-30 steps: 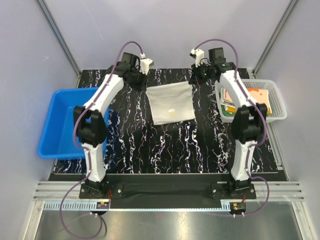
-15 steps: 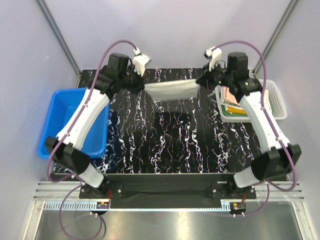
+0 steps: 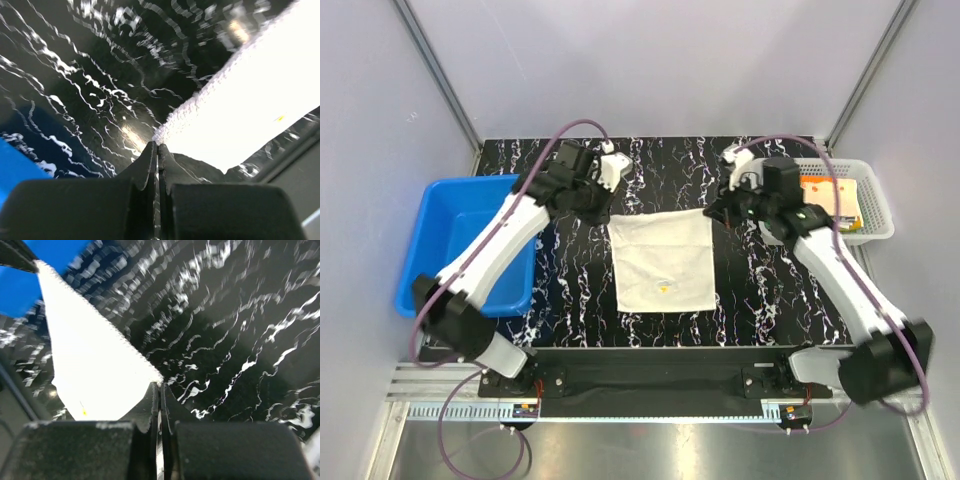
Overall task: Fold and stack the towels
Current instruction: Fold the towel
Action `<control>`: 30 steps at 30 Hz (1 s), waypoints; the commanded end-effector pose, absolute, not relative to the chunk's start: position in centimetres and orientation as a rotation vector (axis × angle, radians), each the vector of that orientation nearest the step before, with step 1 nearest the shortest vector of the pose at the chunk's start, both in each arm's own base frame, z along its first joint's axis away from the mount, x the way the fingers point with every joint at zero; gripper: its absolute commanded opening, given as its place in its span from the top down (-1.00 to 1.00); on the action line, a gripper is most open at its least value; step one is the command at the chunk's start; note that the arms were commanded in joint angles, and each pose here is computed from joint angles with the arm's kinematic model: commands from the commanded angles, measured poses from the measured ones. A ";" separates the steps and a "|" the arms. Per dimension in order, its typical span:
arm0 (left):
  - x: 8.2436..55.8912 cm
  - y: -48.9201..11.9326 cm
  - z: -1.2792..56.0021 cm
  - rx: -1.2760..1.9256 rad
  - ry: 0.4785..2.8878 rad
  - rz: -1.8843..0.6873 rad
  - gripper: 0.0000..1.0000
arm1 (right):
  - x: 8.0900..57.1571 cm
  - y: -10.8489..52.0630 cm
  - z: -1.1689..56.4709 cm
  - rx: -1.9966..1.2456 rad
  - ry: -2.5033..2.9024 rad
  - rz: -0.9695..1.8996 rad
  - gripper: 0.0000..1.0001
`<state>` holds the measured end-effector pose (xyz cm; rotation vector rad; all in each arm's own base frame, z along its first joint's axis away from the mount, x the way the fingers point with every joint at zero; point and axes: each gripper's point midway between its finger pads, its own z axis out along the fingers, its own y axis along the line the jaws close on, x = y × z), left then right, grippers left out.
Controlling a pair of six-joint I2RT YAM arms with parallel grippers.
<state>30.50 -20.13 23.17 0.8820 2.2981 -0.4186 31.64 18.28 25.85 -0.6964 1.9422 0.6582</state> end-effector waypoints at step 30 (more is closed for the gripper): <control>44.4 -19.5 11.5 0.922 2.435 -0.385 1.00 | 45.4 17.3 11.6 -1.028 1.901 0.516 1.00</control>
